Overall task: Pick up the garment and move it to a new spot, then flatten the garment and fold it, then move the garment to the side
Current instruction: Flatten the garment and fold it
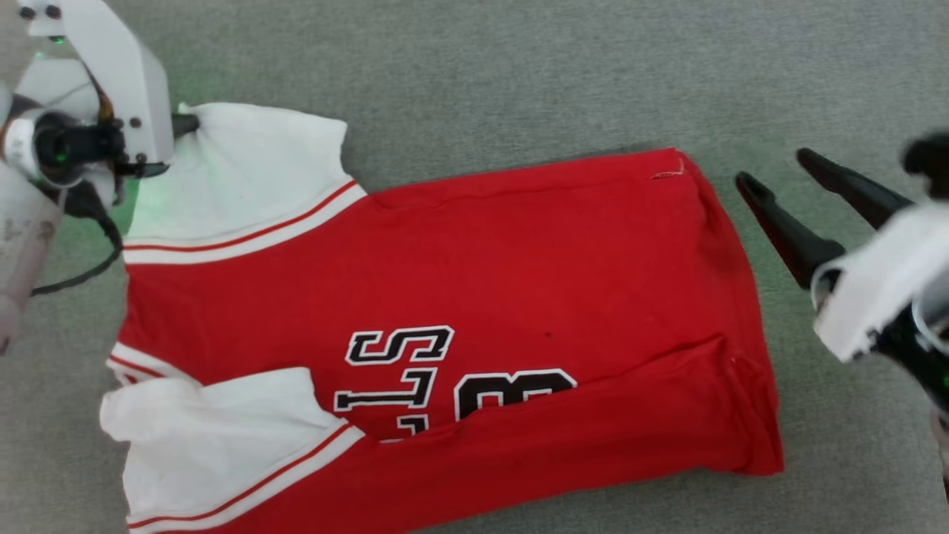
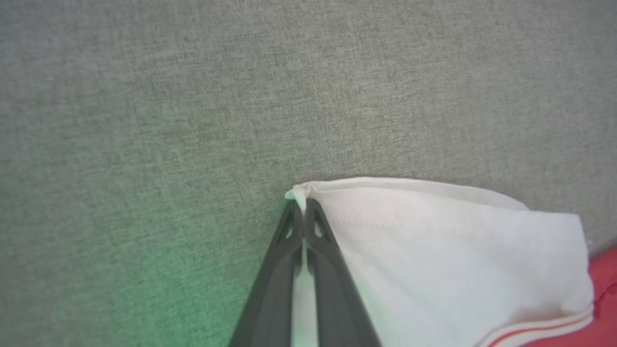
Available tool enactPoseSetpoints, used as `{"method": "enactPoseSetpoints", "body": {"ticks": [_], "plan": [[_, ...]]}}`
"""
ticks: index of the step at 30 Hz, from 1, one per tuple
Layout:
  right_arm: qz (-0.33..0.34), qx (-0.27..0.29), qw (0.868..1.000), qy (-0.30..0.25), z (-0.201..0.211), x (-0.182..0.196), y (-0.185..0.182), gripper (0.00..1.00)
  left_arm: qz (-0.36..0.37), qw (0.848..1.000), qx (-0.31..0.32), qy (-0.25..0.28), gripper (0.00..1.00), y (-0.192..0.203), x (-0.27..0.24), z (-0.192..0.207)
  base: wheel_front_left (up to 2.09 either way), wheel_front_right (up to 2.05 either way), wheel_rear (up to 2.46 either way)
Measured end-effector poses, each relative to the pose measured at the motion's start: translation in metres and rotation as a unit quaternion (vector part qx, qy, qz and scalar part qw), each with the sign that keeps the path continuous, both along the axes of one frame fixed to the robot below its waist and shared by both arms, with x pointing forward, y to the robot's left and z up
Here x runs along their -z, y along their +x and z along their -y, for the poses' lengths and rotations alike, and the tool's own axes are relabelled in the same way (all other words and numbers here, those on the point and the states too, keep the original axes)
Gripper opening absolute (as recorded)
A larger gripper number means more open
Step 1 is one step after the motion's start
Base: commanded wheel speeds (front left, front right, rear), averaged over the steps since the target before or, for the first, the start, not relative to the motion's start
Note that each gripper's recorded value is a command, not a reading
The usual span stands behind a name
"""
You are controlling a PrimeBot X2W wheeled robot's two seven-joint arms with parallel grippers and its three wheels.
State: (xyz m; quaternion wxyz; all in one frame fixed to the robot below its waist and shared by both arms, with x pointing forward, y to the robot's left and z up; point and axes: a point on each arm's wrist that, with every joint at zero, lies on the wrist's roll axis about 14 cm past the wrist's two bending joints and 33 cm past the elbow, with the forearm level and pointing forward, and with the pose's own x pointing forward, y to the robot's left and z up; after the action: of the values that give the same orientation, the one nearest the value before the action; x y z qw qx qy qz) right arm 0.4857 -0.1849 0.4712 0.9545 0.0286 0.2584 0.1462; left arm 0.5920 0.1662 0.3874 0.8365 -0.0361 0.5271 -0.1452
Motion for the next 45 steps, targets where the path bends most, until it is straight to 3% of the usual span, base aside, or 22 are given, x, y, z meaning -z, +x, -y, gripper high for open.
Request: {"method": "enactPoseSetpoints", "body": {"ticks": [9, 12, 17, 18, 19, 27, 45], "plan": [[-0.121, -0.049, 0.990, -0.044, -0.017, 0.034, 0.021, 1.00, 0.005, 1.000, 0.003, -0.004, 0.00, 0.003, 0.001, 0.001, 0.00, 0.00, 0.00], [-0.187, -0.062, 0.979, -0.058, -0.021, 0.058, 0.023, 1.00, 0.006, 1.000, 0.000, -0.006, 0.00, 0.005, 0.004, 0.000, 0.00, 0.00, 0.00], [-0.239, -0.078, 0.966, -0.064, -0.028, 0.074, 0.026, 1.00, 0.009, 1.000, -0.001, -0.011, 0.00, 0.007, 0.007, 0.000, 0.00, 0.00, 0.00], [-0.246, -0.080, 0.964, -0.064, -0.029, 0.076, 0.027, 0.60, 0.009, 1.000, -0.002, -0.011, 0.00, 0.007, 0.007, 0.000, 0.00, 0.00, 0.00], [-0.251, -0.083, 0.962, -0.064, -0.030, 0.077, 0.028, 0.00, 0.010, 1.000, -0.002, -0.012, 0.00, 0.008, 0.008, 0.000, 0.00, 0.00, 0.00], [-0.245, -0.092, 0.963, -0.065, -0.031, 0.075, 0.034, 0.00, 0.032, 0.999, -0.013, -0.023, 0.00, 0.009, -0.001, -0.001, 0.00, 0.00, 0.00], [-0.124, -0.112, 0.985, -0.054, -0.039, 0.021, 0.032, 0.00, 0.105, 0.993, -0.022, -0.052, 0.00, -0.008, -0.089, -0.017, 0.00, 0.00, 0.00]]}}
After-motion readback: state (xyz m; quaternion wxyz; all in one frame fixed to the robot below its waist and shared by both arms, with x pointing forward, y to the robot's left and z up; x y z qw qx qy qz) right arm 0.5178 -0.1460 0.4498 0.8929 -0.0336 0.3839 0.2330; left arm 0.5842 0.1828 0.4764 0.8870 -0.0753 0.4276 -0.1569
